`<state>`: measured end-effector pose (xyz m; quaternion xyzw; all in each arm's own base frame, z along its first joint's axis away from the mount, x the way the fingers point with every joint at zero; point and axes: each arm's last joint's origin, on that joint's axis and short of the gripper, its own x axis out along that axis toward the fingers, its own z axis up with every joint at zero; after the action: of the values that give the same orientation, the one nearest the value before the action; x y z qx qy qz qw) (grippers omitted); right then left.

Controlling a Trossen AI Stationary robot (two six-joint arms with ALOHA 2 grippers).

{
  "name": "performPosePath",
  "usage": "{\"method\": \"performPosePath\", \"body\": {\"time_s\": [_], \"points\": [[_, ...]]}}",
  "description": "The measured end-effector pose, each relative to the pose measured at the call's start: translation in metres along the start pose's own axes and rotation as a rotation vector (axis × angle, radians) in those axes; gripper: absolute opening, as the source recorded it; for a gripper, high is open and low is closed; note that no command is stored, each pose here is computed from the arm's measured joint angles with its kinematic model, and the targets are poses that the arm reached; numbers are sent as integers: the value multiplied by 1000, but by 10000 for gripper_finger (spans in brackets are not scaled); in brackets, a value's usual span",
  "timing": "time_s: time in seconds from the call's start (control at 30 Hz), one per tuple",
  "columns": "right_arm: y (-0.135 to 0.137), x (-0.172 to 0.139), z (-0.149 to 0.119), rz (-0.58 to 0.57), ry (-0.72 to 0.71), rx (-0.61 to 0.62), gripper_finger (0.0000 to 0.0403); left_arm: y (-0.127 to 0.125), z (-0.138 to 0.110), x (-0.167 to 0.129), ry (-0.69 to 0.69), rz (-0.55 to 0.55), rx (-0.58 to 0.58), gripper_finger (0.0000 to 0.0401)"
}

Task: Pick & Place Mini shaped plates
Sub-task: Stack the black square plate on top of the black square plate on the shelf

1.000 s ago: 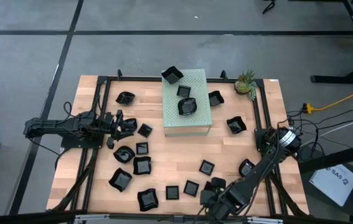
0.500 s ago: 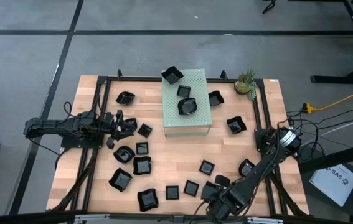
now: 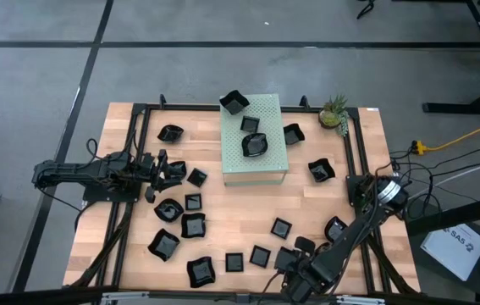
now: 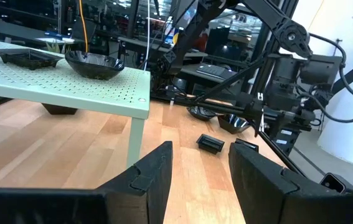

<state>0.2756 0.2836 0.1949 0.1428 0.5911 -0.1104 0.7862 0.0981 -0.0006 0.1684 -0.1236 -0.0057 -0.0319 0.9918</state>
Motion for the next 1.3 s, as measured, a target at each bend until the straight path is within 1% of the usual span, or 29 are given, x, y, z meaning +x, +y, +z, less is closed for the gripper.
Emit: {"method": "performPosePath", "body": {"time_s": [0.27,0.57,0.67,0.87,0.97,1.3], "points": [[7,12,0,28,-16,-28,166,0,0,0,0,0,0,152],[9,35,-4,-20,5,-49,166,0,0,0,0,0,0,152],[10,36,-3,-20,-8,-48,166,0,0,0,0,0,0,152],[8,37,-2,-56,-44,-69,163,0,0,0,0,0,0,152],[6,37,-3,-68,-39,-72,150,0,0,0,0,0,0,152],[4,37,-1,-80,-34,-66,83,0,0,0,0,0,0,152]]}}
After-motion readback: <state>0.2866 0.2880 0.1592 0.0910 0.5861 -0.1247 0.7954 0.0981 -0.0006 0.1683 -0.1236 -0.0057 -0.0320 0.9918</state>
